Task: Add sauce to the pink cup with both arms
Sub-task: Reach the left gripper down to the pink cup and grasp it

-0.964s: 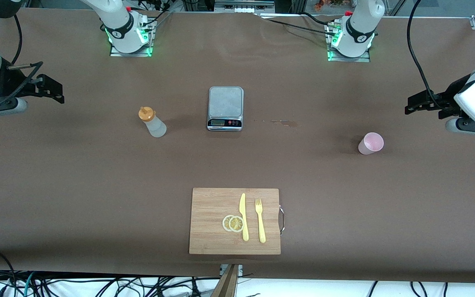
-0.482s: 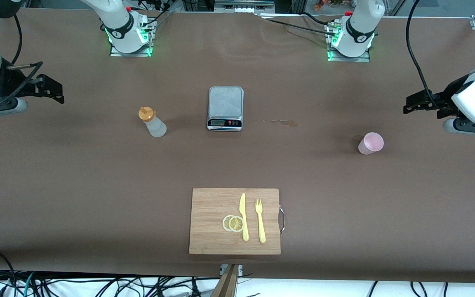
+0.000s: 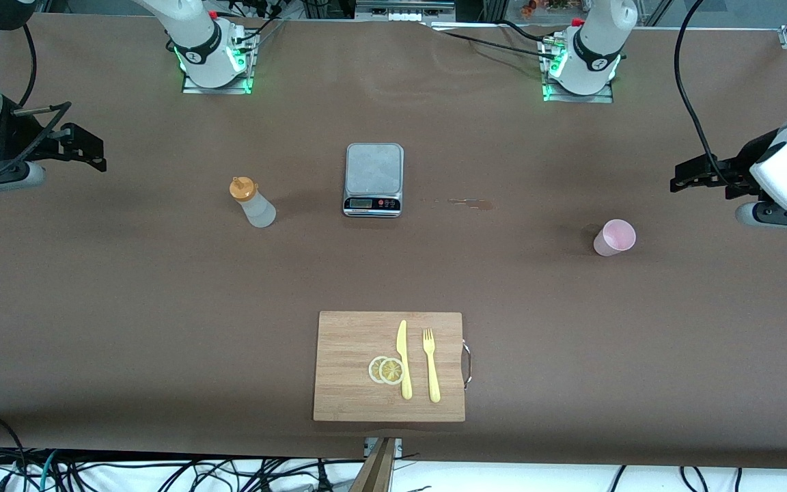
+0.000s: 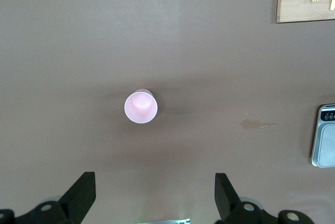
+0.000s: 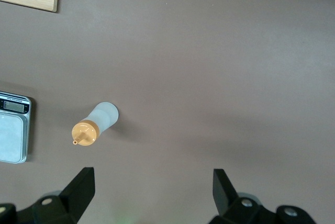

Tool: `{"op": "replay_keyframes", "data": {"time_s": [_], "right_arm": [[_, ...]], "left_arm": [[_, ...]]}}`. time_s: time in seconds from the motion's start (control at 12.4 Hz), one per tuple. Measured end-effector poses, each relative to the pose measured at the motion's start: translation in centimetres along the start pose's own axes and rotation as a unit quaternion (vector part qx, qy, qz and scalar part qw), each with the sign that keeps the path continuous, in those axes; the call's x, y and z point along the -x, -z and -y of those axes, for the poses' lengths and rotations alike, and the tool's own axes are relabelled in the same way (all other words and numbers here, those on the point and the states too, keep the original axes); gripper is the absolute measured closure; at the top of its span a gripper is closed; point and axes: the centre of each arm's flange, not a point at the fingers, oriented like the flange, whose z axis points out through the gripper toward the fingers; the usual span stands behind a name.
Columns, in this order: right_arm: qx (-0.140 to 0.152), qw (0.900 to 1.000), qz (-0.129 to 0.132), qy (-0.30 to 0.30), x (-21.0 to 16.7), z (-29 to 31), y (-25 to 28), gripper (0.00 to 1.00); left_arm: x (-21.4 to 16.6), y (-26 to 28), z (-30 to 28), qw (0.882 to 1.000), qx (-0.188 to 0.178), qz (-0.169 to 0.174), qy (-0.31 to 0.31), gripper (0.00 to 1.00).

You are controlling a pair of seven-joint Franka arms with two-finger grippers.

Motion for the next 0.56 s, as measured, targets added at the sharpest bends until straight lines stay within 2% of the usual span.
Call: {"op": "replay_keyframes", "data": {"time_s": [0.32, 0.56], "right_arm": [[0.000, 1.000, -0.002, -0.001, 0.0, -0.1, 0.0, 0.00], [0.001, 1.000, -0.005, -0.001, -0.1, -0.1, 0.1, 0.00]], "left_arm": [[-0.4, -0.6, -0.5, 1.000, 0.000, 0.006, -0.004, 0.00], [-1.8, -3.1, -0.3, 1.000, -0.001, 0.025, -0.003, 0.00]]}}
